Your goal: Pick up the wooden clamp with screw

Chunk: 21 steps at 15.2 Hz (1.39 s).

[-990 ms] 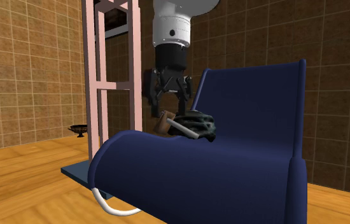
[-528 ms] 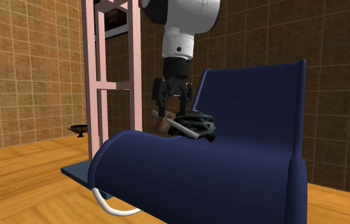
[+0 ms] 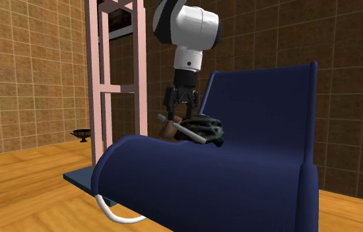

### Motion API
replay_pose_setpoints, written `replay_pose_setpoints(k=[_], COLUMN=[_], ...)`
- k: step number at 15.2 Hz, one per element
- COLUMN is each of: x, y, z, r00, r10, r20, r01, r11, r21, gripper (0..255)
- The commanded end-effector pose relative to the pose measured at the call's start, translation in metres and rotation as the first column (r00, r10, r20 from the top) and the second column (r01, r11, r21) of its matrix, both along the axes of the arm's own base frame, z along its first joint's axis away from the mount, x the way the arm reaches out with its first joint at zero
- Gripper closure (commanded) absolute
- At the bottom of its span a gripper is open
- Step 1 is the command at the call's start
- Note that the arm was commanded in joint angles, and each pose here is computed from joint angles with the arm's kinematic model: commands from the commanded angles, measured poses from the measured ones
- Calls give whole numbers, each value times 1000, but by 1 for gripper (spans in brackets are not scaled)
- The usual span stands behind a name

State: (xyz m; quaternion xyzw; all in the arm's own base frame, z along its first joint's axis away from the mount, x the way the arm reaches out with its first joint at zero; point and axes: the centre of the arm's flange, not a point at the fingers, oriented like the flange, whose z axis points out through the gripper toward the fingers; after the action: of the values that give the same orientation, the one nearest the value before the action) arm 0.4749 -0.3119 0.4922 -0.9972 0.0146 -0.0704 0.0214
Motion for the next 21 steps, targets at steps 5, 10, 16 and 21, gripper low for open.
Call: replay_pose_setpoints(k=[5, 10, 16, 21], x=[38, 46, 46, 46], y=[-73, -86, -86, -86], z=[-7, -24, -48, -48], r00=[998, 997, 997, 997], r10=[14, 16, 16, 16], r20=[58, 69, 69, 69], r01=[-14, -16, -16, -16], r11=[1000, 1000, 1000, 1000], r21=[0, 1, 1, 1], gripper=[0, 0, 0, 255])
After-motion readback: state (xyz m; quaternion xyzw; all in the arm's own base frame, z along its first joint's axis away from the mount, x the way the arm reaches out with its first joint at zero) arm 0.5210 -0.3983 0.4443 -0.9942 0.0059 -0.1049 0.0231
